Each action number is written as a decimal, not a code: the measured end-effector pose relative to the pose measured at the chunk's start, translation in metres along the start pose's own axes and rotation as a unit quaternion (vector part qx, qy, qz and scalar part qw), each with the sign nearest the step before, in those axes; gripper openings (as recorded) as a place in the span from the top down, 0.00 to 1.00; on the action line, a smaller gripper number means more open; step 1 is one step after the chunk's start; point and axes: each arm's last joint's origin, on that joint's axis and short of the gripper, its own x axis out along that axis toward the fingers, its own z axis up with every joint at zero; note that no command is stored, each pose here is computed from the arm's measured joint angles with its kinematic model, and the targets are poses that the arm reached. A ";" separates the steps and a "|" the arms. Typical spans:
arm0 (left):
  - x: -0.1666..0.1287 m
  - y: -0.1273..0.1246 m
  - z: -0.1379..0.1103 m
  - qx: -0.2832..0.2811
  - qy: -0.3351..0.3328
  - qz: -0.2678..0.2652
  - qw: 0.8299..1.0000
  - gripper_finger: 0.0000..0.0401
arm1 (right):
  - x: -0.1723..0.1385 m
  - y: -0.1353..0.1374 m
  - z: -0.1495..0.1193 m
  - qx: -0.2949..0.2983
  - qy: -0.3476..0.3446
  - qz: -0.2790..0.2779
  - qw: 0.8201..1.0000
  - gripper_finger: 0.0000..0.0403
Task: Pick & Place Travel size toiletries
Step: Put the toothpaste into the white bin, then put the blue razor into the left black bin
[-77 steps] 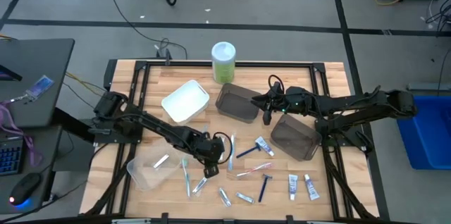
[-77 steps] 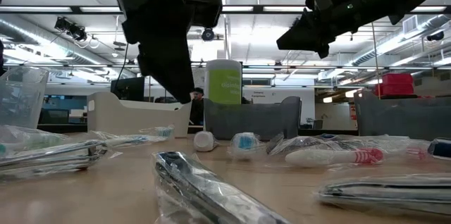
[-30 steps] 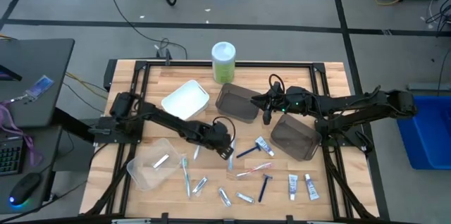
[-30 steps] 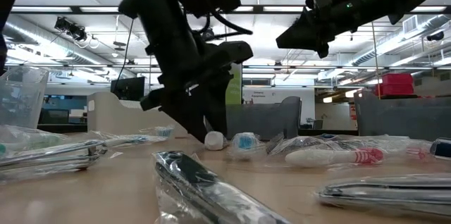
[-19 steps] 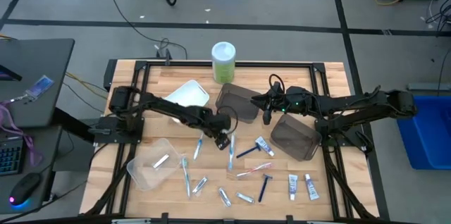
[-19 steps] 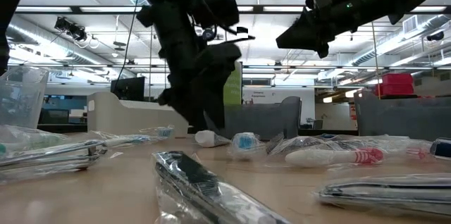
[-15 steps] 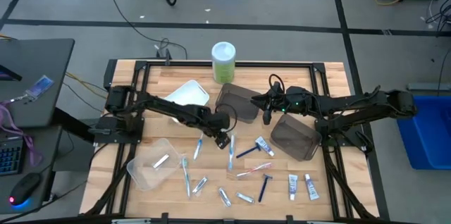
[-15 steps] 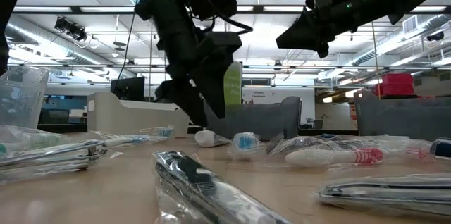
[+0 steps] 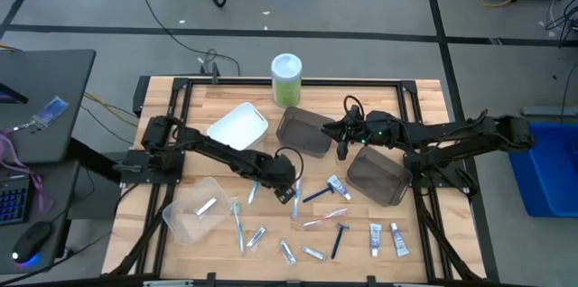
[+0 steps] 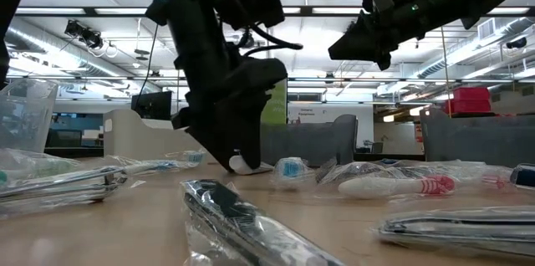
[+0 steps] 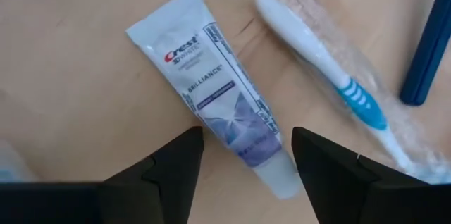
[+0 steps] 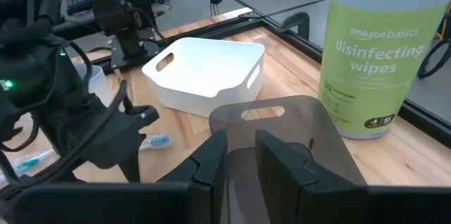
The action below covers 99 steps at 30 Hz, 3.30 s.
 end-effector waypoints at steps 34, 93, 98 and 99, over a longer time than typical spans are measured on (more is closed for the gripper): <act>-0.151 0.080 0.004 0.010 -0.050 0.253 0.966 0.78 | 0.000 0.000 -0.001 -0.001 0.006 -0.001 1.000 0.80; -0.186 0.112 -0.049 0.219 -0.290 -0.039 0.931 0.65 | 0.011 0.077 -0.025 -0.079 -0.017 0.287 0.955 0.68; -0.162 0.109 -0.054 0.219 -0.325 -0.106 0.914 0.65 | 0.016 0.095 -0.019 -0.083 -0.023 0.276 0.957 0.61; -0.160 0.110 -0.055 0.222 -0.323 -0.111 0.913 0.65 | 0.017 0.098 -0.017 -0.088 -0.018 0.261 0.961 0.60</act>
